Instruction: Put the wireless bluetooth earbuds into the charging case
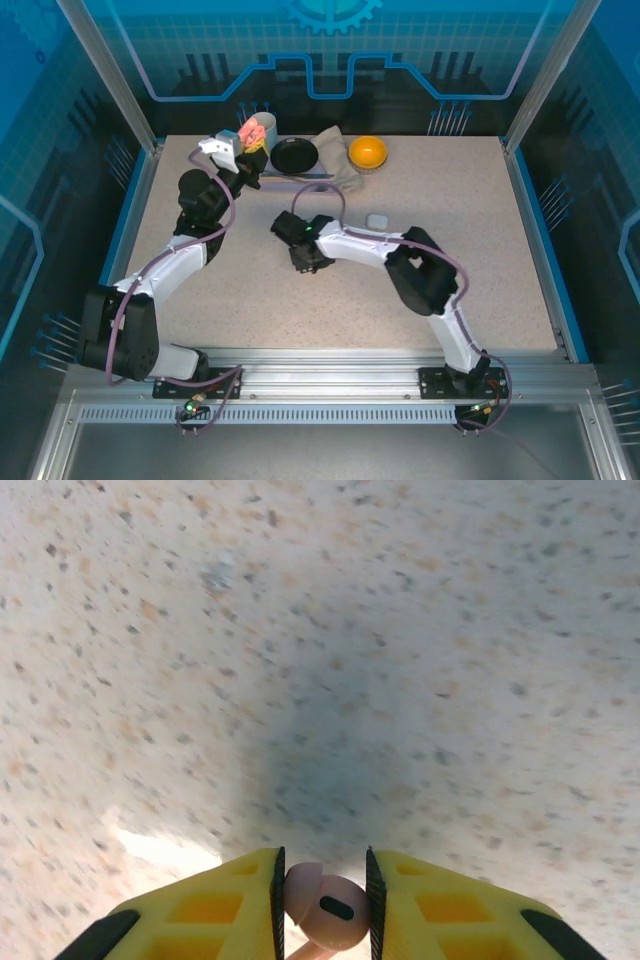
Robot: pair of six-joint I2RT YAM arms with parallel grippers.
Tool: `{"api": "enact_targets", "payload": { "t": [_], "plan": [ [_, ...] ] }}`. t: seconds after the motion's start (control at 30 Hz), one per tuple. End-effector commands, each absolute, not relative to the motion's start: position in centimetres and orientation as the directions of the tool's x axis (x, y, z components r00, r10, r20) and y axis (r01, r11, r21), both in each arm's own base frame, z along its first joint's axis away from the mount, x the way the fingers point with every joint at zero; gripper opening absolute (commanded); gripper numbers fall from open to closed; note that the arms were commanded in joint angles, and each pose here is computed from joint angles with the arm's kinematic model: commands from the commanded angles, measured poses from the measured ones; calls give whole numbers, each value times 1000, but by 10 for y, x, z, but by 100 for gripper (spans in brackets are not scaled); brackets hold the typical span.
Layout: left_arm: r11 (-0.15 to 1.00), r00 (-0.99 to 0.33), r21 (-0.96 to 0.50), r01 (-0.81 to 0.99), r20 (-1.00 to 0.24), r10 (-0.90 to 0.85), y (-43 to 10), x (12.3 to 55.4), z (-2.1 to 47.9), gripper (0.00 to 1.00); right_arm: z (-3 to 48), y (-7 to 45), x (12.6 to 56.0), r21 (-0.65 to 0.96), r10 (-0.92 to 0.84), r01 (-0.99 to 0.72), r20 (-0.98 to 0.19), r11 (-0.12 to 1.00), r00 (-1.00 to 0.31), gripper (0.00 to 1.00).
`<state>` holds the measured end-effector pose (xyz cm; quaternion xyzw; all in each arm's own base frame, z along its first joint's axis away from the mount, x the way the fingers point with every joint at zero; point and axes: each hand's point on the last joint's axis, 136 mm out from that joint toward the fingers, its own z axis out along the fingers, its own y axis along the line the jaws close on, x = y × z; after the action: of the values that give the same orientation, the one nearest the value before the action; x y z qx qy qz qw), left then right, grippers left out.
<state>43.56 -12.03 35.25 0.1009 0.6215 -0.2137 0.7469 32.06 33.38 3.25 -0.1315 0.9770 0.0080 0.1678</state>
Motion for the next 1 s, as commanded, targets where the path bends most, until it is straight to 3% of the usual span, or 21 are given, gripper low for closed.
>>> {"api": "enact_targets", "payload": {
  "t": [0.0, 0.2, 0.53, 0.97],
  "plan": [
    [874, 133, -135, 466, -966, -220, -119, 431, 356, 0, 49, 330, 331, 43, -349, -398, -401, 916, -847, 28],
    [861, 106, -151, 486, -968, -230, -123, 430, 354, 0, 44, 300, 331, 68, -370, -425, -381, 903, -847, 27],
    [822, 56, -113, 558, -983, -172, -146, 414, 340, 0, 64, 273, 353, 67, -270, -336, -462, 939, -845, 28],
    [812, 30, -104, 575, -988, -149, -163, 407, 331, 0, 25, 260, 336, 10, -303, -318, -280, 948, -911, 27]
  ]
}}
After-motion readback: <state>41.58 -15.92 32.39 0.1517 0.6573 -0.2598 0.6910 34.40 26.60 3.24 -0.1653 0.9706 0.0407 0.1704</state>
